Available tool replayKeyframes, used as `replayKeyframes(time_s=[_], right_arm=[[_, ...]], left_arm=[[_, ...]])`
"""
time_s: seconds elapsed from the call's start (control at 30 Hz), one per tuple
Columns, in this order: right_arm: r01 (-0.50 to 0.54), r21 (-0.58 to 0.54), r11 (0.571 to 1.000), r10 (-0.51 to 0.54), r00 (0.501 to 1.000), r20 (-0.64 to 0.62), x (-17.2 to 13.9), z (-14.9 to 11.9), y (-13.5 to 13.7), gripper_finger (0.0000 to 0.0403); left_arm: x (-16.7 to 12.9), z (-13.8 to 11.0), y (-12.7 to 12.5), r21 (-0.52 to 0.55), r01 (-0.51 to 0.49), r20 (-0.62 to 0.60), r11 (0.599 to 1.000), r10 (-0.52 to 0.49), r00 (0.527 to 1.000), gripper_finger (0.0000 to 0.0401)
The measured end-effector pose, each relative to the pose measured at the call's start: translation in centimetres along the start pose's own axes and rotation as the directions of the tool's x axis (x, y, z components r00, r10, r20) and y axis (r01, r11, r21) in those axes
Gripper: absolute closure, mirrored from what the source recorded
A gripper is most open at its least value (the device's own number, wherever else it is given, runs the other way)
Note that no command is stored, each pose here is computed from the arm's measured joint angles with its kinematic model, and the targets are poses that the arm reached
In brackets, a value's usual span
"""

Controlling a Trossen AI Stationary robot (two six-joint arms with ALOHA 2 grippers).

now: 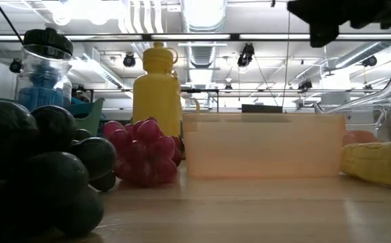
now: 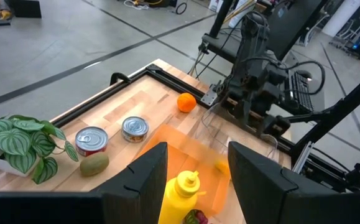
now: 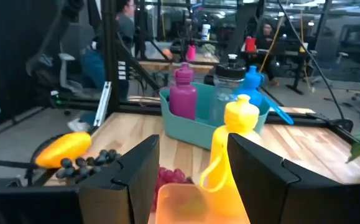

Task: Pick & Place Food Item
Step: Put the yellow water bottle into the green bin

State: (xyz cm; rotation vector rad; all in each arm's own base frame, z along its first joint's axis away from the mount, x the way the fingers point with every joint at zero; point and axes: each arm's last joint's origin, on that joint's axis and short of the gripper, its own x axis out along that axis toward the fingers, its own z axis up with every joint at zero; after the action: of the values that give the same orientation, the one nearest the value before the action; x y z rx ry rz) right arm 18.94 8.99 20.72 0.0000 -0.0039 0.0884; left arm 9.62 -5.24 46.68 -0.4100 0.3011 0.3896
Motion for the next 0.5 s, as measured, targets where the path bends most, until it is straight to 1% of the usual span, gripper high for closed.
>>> replayKeyframes(time_s=[0.17,0.23,0.33,0.5], right_arm=[[-0.003,0.02,1.0,0.002,0.999,0.038,-1.2,0.2,-0.5,0.0214],[-0.021,0.018,1.0,0.021,0.999,0.036,-1.6,0.0,-0.6,0.0214],[-0.053,0.021,0.998,0.052,0.998,0.047,-1.8,0.0,-0.6,0.0214],[-0.055,0.017,0.998,0.054,0.997,0.047,-1.8,0.1,-0.6,0.0214]], left_arm=[[0.0,0.0,0.0,0.0,0.0,0.0,1.0,0.0,1.0,0.0228],[0.0,0.0,0.0,0.0,0.0,0.0,1.0,0.0,1.0,0.0228],[0.0,0.0,0.0,0.001,0.0,0.0,1.0,0.0,1.0,0.0229],[0.0,0.0,0.0,0.001,0.0,-0.001,1.0,0.0,1.0,0.0229]])
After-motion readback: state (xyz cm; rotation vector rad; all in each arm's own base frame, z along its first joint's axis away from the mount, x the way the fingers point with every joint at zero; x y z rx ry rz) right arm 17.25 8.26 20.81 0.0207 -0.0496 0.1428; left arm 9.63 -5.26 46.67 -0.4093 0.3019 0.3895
